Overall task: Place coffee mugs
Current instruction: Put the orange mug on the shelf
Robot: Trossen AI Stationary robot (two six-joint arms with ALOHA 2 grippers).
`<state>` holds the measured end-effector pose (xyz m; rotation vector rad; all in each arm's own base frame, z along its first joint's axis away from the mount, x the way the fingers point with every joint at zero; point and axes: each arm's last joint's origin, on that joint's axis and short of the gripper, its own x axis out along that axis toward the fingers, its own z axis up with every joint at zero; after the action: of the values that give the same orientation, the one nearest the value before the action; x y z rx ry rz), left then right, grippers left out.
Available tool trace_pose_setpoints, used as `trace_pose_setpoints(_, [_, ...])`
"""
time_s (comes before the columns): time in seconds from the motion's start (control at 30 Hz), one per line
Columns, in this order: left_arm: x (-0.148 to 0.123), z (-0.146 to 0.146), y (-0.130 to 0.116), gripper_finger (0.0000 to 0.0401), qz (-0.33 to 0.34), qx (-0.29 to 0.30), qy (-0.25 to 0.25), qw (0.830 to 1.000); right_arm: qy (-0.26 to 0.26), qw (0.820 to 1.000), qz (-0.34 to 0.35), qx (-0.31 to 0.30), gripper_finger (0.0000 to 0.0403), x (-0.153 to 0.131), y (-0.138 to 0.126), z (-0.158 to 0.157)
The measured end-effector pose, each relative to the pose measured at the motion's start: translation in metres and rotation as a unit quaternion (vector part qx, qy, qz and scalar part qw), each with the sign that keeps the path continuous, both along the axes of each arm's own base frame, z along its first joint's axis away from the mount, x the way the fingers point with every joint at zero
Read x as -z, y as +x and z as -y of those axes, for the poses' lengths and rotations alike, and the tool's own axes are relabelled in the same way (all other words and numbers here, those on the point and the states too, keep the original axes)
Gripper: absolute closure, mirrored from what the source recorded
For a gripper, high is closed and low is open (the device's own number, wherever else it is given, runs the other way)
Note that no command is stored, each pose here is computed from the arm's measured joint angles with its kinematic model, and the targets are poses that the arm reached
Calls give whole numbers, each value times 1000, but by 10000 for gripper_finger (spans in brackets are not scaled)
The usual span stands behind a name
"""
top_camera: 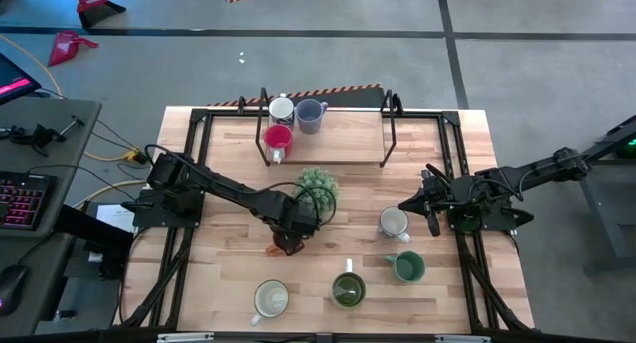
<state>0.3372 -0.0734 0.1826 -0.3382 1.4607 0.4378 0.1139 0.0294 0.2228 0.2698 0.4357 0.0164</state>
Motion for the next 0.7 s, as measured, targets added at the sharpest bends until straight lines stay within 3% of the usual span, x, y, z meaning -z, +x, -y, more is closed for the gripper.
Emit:
trace_pose_setpoints(0.17, [-1,-7,2,387,3,-9,-3,1000,0,1000,0,0,403,0,0,0])
trace_pose_setpoints(0.53, [-4,-23,4,394,1,11,-24,1000,2,1000,-1,-5,403,0,0,0])
trace_pose_setpoints(0.7, [-34,-25,-4,395,37,14,-27,999,2,1000,-1,-5,403,0,0,0])
